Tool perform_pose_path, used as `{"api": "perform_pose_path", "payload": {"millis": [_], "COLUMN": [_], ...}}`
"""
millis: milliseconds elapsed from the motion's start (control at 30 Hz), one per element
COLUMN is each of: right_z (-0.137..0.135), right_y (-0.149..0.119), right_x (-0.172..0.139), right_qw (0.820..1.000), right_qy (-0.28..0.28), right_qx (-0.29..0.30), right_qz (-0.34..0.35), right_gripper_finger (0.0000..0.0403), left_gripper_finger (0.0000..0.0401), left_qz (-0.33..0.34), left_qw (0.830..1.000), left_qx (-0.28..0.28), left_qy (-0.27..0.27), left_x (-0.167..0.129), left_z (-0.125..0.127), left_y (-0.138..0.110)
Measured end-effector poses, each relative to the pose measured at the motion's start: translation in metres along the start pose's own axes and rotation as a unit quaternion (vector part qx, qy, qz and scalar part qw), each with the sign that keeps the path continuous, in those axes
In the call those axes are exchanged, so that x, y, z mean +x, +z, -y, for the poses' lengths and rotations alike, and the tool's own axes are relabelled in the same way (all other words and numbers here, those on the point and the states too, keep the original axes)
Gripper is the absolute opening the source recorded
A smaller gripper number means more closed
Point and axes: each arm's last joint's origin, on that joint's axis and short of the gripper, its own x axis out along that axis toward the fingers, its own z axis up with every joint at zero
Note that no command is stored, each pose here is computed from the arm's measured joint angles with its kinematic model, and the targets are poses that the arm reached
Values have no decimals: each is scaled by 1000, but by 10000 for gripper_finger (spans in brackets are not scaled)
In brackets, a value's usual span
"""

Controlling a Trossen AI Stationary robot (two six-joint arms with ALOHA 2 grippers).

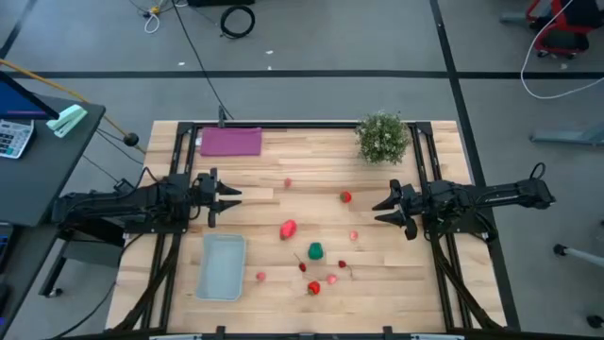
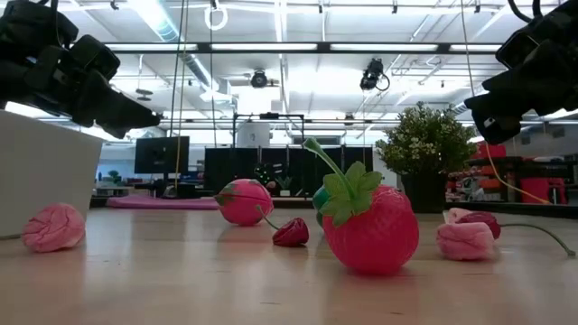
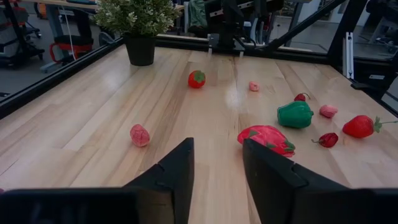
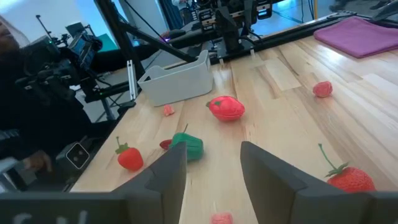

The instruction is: Pick and placing Produce into tupperware

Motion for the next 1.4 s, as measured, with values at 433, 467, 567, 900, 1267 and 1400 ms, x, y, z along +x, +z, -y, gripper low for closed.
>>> {"api": "perform_pose_path", "payload": {"millis": [433,467,567,900,1267,1400], "right_z": [0,0,0,0,0,0], "right_y": [0,0,0,0,0,0], "right_x": [0,0,0,0,0,0], "right_qw": [1000,1000,1000,1000,1000,1000], "right_qy": [0,0,0,0,0,0], "right_qx": [0,0,0,0,0,0], "right_qz": [0,0,0,0,0,0], "right_gripper_finger": [160,160,160,160,160,160], "left_gripper_finger": [148,148,147,138,146,140], "left_qz": [0,0,0,0,0,3], "left_qw": [1000,1000,1000,1000,1000,1000], "left_qx": [0,0,0,0,0,-10], "left_qy": [0,0,0,0,0,0], "left_x": [0,0,0,0,0,0], "left_z": [0,0,0,0,0,0], "left_y": [0,0,0,0,0,1]}}
